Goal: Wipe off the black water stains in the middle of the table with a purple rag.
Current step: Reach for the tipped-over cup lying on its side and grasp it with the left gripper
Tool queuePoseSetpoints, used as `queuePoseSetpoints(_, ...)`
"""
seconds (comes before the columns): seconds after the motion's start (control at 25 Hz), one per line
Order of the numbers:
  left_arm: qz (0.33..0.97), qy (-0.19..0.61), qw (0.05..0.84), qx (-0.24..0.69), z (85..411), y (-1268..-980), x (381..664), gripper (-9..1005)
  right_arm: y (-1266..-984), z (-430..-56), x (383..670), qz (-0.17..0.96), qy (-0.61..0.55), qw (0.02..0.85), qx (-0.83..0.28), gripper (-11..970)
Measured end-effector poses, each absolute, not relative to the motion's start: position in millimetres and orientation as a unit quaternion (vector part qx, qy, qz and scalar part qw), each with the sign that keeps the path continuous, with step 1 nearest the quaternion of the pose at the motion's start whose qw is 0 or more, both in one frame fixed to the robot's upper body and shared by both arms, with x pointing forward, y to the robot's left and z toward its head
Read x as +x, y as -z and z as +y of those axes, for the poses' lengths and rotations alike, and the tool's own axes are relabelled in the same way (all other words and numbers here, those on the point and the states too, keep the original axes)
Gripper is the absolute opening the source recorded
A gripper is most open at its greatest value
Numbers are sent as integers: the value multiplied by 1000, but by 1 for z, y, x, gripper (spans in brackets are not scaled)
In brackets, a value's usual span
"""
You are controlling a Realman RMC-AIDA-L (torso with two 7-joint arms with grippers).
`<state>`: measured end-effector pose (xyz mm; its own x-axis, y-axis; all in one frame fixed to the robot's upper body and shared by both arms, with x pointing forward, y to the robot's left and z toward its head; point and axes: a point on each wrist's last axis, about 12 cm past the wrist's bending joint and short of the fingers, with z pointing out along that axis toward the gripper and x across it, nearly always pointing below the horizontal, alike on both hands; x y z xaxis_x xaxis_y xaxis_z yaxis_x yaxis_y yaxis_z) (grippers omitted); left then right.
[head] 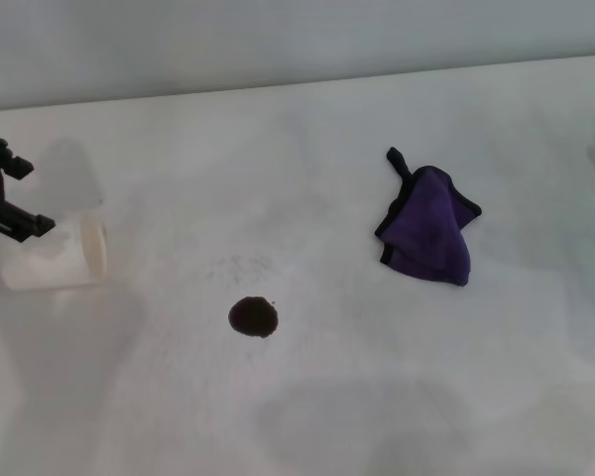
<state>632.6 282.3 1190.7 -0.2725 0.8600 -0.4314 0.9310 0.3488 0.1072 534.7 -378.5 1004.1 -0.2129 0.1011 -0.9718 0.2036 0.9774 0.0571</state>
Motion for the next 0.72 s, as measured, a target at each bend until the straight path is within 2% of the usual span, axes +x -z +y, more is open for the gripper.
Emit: queuePoseSetpoints(0.72, 772, 123, 197, 592, 286, -1154, 615, 811, -1003, -368, 542, 783, 28, 612, 105, 868)
